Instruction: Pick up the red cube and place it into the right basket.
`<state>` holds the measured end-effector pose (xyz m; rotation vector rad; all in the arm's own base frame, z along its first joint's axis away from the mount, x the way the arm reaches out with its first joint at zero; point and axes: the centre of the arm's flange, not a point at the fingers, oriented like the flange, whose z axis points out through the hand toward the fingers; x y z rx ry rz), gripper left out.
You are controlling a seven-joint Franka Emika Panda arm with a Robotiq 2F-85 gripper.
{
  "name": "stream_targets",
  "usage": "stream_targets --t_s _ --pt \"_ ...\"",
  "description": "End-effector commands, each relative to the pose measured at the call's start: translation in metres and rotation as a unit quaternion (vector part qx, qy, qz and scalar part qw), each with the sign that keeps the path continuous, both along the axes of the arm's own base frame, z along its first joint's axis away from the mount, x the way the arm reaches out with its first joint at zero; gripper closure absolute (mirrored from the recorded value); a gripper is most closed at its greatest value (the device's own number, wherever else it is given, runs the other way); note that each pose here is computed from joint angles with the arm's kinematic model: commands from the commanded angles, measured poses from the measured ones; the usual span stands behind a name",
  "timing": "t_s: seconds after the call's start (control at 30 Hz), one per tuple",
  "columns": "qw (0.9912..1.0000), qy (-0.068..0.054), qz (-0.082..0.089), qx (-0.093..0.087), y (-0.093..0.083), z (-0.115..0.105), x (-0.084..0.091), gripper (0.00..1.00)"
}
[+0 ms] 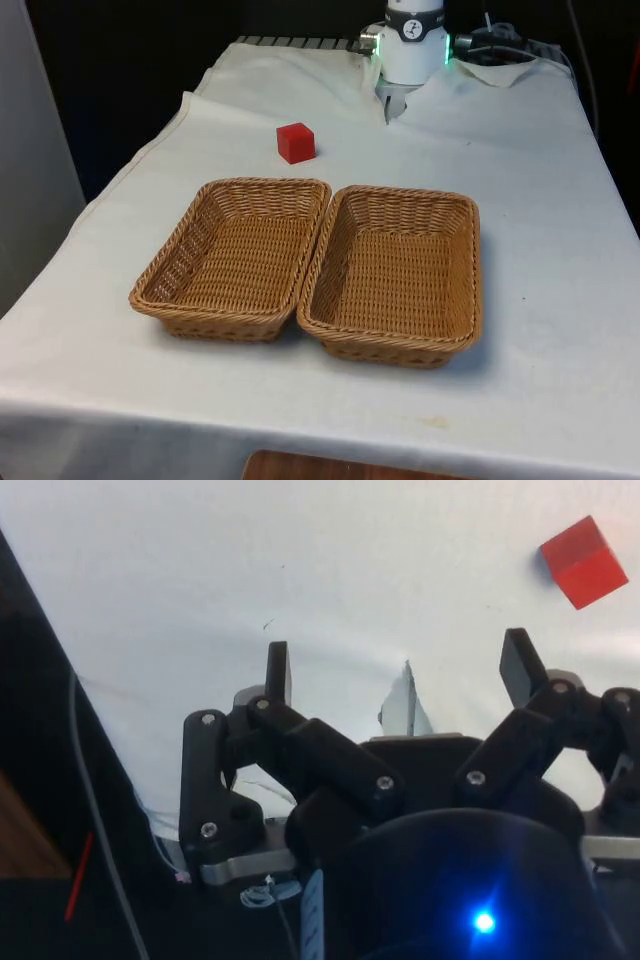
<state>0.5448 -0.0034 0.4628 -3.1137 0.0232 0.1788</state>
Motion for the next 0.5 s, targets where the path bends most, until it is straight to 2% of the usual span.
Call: stream_targets --t_s 0.0,0.07,0.1,0.13,0.37,0.4,0.43,0.47 --pt "0.99995 -0.006 -0.005 -0.006 0.000 -0.002 -0.002 0.00" --pt "0.99990 -0.007 -0.009 -0.008 0.000 -0.006 -0.005 0.00" --pt "0.99998 0.000 -0.005 -0.004 0.000 -0.006 -0.003 0.00" --pt "0.99986 -0.007 -0.012 -0.009 0.000 -0.009 -0.005 0.00" --pt "0.99936 -0.010 -0.029 -0.018 -0.001 -0.027 -0.011 0.00" --pt "0.99955 -0.004 -0.026 -0.014 -0.001 -0.027 -0.010 0.00" --pt "0.99927 -0.011 -0.031 -0.019 -0.001 -0.029 -0.011 0.00" --pt "0.99918 -0.011 -0.034 -0.020 -0.001 -0.031 -0.012 0.00"
